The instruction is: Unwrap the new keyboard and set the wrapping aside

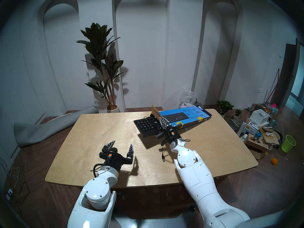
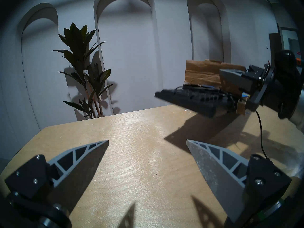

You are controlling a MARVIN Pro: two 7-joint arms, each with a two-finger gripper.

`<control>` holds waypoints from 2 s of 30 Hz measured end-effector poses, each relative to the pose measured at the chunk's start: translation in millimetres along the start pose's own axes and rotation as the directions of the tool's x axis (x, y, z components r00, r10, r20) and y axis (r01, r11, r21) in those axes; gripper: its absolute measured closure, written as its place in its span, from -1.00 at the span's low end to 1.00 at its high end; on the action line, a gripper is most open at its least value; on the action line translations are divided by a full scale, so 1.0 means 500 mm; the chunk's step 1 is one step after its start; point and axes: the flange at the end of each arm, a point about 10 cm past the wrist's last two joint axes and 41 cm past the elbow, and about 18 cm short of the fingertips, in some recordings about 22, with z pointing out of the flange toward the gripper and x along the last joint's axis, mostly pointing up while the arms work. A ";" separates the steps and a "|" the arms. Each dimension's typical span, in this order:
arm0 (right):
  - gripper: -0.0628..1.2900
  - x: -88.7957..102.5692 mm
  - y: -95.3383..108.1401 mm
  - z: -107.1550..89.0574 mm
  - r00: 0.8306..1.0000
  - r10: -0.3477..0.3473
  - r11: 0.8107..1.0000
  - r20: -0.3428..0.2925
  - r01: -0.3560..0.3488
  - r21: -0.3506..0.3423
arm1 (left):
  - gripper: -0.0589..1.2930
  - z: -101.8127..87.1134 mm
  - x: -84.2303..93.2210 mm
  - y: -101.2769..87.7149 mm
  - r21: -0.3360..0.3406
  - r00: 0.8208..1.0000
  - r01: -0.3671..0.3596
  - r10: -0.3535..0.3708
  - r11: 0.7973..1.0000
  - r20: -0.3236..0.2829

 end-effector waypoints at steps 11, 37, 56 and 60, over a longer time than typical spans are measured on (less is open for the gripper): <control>0.95 0.114 0.089 0.065 0.985 -0.003 0.988 -0.170 -0.023 -0.152 | -0.91 0.000 0.000 0.000 0.000 1.000 0.000 0.000 1.000 0.000; 0.95 0.195 0.063 0.036 0.988 0.028 0.990 -0.151 -0.048 -0.134 | -0.91 0.000 0.001 0.000 0.000 1.000 0.000 0.000 1.000 -0.001; 0.95 0.313 0.062 0.085 0.966 -0.034 0.990 -0.258 -0.003 -0.144 | -0.91 0.000 0.000 0.000 0.000 1.000 0.000 0.000 1.000 0.000; 0.95 0.317 0.069 0.086 0.968 -0.027 0.988 -0.251 -0.012 -0.152 | -0.91 0.000 0.001 0.000 0.000 1.000 0.000 0.000 1.000 -0.001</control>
